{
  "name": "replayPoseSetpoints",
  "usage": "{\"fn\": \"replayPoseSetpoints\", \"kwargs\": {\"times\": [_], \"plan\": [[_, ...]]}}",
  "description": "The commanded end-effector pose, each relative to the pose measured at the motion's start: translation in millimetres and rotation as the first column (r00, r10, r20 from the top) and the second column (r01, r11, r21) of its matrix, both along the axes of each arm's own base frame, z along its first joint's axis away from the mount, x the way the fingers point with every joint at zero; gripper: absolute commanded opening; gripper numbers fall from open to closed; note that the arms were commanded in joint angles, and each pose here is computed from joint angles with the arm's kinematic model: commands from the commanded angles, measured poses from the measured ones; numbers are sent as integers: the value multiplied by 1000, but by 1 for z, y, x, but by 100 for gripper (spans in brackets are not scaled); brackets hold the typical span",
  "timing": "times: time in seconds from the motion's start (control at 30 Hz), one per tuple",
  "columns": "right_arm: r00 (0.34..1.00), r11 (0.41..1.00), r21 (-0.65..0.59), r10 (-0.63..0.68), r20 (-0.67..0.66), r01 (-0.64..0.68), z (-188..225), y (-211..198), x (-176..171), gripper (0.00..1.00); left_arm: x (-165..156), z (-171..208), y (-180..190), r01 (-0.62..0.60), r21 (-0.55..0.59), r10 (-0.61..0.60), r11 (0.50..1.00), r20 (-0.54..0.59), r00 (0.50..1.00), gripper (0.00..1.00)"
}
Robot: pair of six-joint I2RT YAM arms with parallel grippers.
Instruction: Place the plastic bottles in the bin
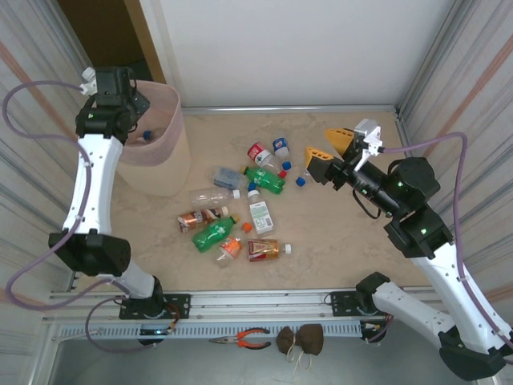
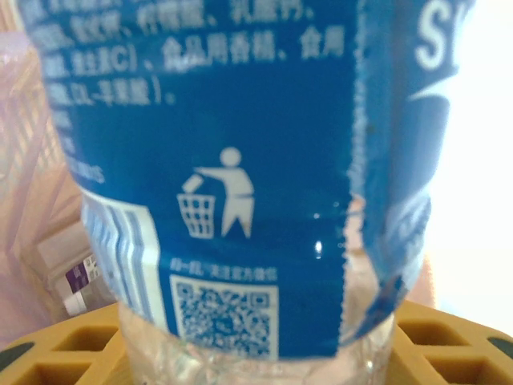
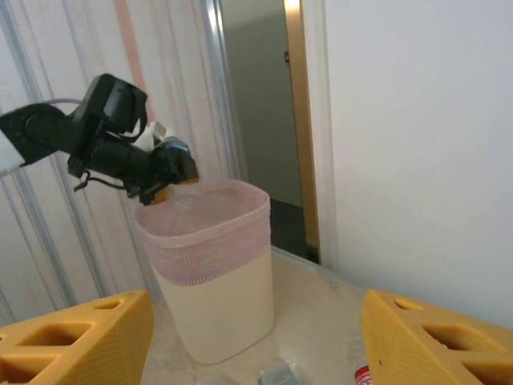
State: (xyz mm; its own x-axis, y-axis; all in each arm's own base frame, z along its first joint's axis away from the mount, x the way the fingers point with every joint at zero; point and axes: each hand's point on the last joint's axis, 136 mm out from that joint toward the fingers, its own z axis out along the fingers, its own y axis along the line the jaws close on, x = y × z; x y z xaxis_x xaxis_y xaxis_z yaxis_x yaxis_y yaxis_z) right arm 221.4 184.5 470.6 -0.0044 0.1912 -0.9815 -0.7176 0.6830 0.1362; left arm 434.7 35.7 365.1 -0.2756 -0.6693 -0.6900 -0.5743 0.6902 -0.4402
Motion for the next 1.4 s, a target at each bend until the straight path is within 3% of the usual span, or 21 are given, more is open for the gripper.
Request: {"fn": "replayPoseSetpoints", "kwargs": {"times": [0.0, 0.3, 0.53, 0.73, 1.07, 1.37], "plan": [[999, 1000, -15, -24, 41, 24, 3, -5, -3, 68, -10, -12, 14, -149, -73, 144, 986, -65, 987, 42], [995, 996, -54, -60, 80, 64, 1, -16, -9, 68, 7, -65, 7, -250, -240, 202, 938, -205, 958, 46], [993, 995, -62, -72, 92, 77, 0, -19, -9, 69, 26, -93, -7, -269, -355, 186, 896, -250, 950, 51], [991, 994, -66, -82, 101, 89, -1, -23, -11, 69, 35, -119, -16, -318, -449, 190, 835, -306, 933, 54], [990, 992, -67, -101, 99, 108, -3, -28, -12, 69, 37, -146, -15, -384, -525, 217, 759, -352, 910, 59], [991, 993, -57, -97, 95, 103, 1, -28, -12, 69, 37, -150, -15, -380, -551, 203, 743, -355, 913, 73]]}}
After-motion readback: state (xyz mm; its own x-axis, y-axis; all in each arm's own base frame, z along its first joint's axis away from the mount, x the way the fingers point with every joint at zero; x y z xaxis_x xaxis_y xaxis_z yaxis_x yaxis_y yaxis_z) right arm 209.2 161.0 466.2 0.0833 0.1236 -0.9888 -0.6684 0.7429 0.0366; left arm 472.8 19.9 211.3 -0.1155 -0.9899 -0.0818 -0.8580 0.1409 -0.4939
